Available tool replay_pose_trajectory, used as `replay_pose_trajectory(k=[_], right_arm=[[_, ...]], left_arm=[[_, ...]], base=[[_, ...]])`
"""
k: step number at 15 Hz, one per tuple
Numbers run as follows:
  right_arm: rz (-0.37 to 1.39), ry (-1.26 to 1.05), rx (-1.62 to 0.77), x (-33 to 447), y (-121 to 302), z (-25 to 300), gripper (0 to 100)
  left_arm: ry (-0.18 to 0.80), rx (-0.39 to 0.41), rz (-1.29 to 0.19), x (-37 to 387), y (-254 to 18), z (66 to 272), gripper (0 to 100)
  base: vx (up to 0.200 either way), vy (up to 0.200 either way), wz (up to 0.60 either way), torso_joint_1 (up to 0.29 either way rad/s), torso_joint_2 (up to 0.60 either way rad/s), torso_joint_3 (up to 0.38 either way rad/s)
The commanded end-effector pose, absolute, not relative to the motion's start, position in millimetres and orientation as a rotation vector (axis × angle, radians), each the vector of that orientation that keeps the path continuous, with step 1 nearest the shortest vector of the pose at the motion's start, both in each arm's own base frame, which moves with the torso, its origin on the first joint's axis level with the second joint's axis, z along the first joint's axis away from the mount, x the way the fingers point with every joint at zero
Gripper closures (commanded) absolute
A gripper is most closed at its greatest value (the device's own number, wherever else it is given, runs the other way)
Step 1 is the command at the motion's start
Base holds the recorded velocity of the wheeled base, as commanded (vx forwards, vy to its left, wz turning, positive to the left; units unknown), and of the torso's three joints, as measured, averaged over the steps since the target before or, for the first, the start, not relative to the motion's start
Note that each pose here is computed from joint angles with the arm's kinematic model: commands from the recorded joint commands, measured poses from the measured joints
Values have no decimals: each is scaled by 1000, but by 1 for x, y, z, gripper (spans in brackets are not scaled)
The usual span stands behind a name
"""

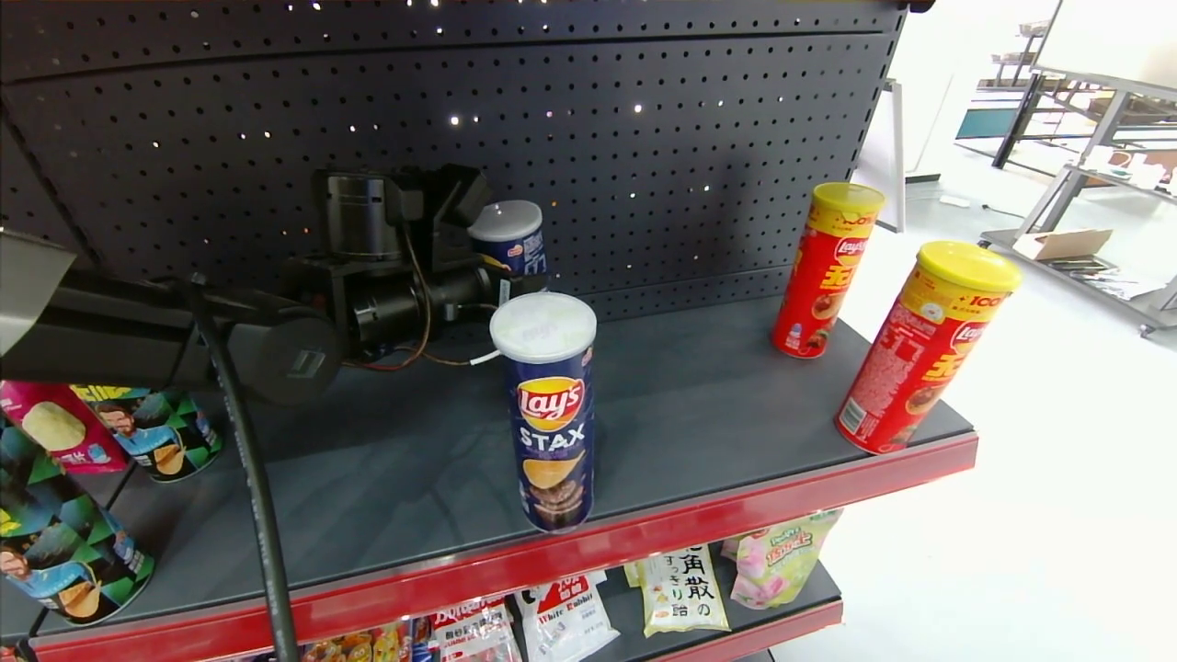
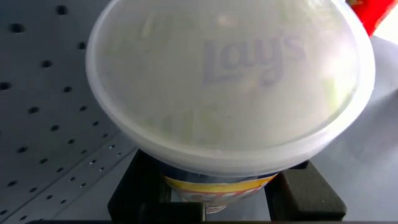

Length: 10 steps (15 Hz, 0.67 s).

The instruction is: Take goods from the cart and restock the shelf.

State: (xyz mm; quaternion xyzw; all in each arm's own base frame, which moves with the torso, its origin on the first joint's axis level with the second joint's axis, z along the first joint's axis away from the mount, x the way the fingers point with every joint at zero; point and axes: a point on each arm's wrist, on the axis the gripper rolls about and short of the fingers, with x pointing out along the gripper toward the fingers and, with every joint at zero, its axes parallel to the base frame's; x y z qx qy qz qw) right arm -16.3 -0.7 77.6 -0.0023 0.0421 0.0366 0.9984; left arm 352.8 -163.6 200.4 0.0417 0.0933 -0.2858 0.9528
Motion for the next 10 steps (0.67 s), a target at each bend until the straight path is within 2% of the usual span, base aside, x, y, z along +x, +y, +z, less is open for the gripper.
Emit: replay_pose_trajectory(k=[1, 4, 10], right_arm=[[74, 86, -5, -16, -1, 78, 0], [74, 86, -5, -16, -1, 78, 0], [74, 86, -5, -16, -1, 78, 0]], left_arm=[[188, 84, -579, 350, -161, 204, 100], [244, 92, -583, 342, -158, 203, 100], [233, 90, -578, 343, -157, 204, 100]], base=[[0, 0, 0, 0, 0, 0], [0, 0, 0, 0, 0, 0], [0, 0, 0, 0, 0, 0]])
